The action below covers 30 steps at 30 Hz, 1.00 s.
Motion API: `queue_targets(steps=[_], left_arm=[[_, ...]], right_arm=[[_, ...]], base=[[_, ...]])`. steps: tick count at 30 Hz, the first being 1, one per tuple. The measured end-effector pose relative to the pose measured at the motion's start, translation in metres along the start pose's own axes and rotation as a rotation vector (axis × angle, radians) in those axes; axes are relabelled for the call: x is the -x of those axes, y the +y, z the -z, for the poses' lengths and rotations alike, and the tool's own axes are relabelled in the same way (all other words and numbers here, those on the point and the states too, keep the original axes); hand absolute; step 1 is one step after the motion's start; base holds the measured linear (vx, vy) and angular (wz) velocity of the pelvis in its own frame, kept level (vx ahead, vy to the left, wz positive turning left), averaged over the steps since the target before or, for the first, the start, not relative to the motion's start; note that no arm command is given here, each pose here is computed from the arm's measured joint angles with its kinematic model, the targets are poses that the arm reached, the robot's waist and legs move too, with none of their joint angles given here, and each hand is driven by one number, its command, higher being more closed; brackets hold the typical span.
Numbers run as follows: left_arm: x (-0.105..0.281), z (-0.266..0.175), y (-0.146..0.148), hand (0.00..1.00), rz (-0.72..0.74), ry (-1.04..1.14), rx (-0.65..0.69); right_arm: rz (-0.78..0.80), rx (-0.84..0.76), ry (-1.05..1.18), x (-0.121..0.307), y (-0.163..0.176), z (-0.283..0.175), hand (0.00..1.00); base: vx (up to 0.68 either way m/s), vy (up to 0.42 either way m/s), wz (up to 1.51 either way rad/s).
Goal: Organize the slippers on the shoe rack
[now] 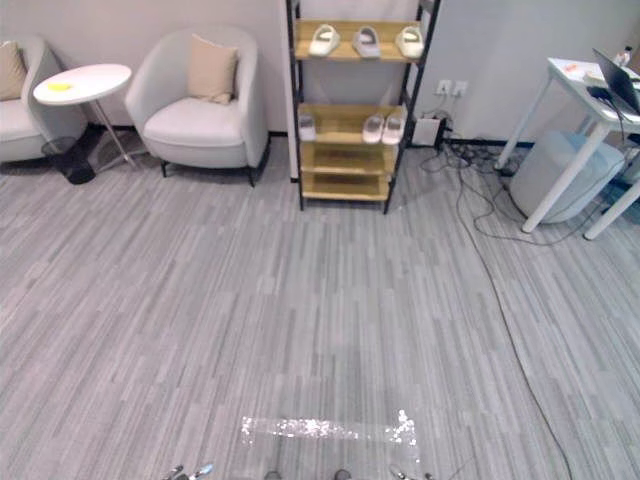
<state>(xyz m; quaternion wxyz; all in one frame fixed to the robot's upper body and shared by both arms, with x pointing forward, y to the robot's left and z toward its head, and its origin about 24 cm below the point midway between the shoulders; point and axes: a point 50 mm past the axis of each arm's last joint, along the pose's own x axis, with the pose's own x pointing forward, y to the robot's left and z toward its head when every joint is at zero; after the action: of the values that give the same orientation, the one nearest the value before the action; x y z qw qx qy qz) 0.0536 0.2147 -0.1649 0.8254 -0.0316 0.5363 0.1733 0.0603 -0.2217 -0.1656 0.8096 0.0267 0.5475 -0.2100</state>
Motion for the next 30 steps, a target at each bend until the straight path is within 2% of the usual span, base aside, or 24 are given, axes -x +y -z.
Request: queue_targets(steps=[12,19,30], left_arm=[[-0.002,-0.007,-0.003,0.0,0.01,-0.022,-0.044],[-0.003,-0.008,-0.005,0.0,0.014,-0.026,-0.047],[-0.005,-0.016,-0.004,0.0,0.011,-0.046,-0.051]], right_arm=[[-0.021,-0.019,-0.061,-0.004,0.012,-0.023,0.0],[-0.065,-0.023,-0.081,-0.003,0.03,-0.031,0.0],[-0.075,-0.004,-0.094,-0.003,0.034,-0.035,0.0]], base=[[0.01,-0.002,0.0],[-0.04,-0.016,-0.01],[-0.01,-0.005,0.02]])
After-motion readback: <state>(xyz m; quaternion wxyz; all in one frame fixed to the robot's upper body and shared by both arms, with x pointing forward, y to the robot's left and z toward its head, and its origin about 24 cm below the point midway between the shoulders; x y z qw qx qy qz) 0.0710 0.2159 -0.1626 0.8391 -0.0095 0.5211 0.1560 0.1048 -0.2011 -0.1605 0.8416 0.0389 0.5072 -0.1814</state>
